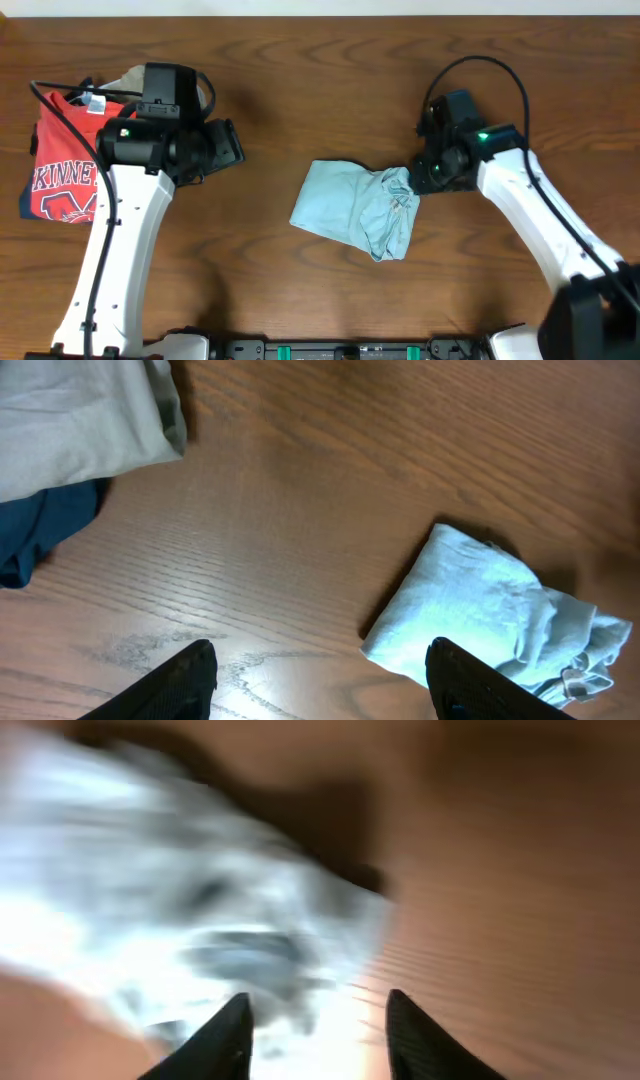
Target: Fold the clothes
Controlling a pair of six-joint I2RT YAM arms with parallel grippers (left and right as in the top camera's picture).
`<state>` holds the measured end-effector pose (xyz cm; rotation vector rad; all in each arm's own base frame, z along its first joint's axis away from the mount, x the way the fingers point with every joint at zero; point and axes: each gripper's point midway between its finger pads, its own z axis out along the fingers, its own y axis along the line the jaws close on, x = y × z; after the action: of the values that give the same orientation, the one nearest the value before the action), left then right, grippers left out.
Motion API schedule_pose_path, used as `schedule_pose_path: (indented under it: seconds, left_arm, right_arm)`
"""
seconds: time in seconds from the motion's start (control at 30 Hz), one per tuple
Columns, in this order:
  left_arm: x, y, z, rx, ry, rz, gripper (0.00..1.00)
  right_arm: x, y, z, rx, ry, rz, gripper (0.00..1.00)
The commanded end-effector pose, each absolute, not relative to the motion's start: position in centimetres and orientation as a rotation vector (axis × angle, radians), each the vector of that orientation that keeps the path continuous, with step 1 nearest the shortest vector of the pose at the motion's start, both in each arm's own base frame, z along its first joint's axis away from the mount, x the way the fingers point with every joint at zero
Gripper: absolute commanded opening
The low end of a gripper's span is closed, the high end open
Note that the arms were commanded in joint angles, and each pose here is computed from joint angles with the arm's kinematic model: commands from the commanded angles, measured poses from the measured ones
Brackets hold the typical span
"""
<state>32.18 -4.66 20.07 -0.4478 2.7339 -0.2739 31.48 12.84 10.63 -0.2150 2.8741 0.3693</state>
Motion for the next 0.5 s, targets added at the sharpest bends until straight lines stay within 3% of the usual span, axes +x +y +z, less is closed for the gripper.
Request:
schedule_pose_path:
  seconds: [0.0,0.17,0.27,0.4,0.43,0.47]
  left_arm:
    - [31.9,-4.5,18.9,-0.473,2.770,-0.261,0.68]
    - [31.9,-4.5,18.8,-0.475,2.776,-0.259,0.68]
    - [31.9,-4.5,18.8,-0.475,2.776,-0.259,0.68]
    - [31.9,-4.5,18.8,-0.475,2.776,-0.259,0.68]
    - [31.9,-4.5,18.8,-0.475,2.776,-0.259,0.68]
    - [31.9,-4.5,18.8,-0.475,2.777,-0.259,0.69]
  right_arm:
    - [30.9,16.3,13.0,-0.380,2.786,0.601,0.45]
    - [30.9,17.3,10.7,-0.414,2.838,0.547,0.45]
    - [30.9,17.9,8.8,-0.379,2.895,0.548,0.41]
    - [31.4,17.7,6.7,-0.329,2.942,0.520,0.21]
    - [31.6,17.1,6.3,-0.308,2.953,0.469,0.08]
    - [31.9,15.8,5.8,-0.243,2.973,0.368,0.01]
